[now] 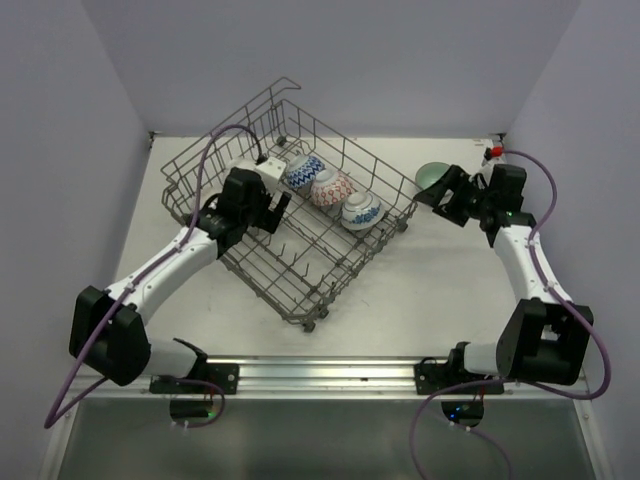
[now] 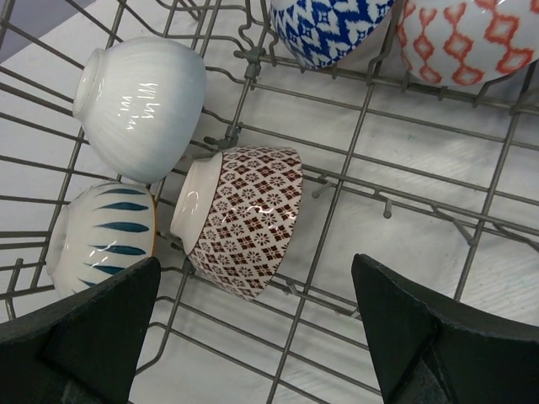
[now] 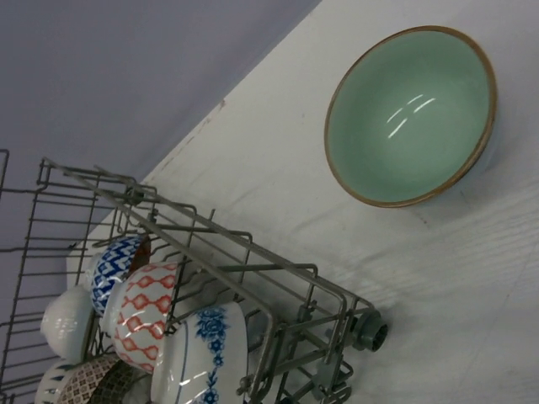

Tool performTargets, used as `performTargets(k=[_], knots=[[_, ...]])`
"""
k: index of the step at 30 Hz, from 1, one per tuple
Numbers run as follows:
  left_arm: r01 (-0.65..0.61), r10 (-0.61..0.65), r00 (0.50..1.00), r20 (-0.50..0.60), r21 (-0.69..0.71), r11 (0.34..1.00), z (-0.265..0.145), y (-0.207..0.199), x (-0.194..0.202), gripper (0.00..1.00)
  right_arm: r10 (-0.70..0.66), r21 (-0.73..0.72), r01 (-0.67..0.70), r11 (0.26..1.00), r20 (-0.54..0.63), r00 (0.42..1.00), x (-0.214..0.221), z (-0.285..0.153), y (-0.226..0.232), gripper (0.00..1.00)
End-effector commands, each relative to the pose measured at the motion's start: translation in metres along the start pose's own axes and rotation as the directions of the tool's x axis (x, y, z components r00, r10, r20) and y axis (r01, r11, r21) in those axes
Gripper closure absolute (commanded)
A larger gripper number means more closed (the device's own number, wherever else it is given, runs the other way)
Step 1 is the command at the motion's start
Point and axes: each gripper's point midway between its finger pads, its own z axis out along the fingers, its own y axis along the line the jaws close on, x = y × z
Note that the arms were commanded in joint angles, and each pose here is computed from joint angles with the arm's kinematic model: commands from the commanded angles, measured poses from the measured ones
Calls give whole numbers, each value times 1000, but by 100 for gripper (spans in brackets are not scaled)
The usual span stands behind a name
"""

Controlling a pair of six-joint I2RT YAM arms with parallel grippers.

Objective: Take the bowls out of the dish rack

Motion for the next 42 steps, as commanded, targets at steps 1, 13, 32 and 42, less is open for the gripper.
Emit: performTargets(k=[1, 13, 32, 42], knots=[[-128, 127, 991, -34, -32, 991, 5, 10, -5, 0, -97, -159, 107, 981, 67, 993, -10, -9, 37, 20], [-280, 277, 956, -101, -21, 960, 34, 20, -3, 0, -102, -237, 116, 965, 72, 992, -4, -13, 52, 20], [-298, 297, 939, -172, 22, 954, 74, 24, 25, 1, -101, -239, 119, 964, 84, 991, -4, -15, 53, 20], [-280, 280, 940, -196, 32, 960, 83, 24, 31, 16, -86, -221, 100, 970, 75, 994, -3, -9, 46, 20]])
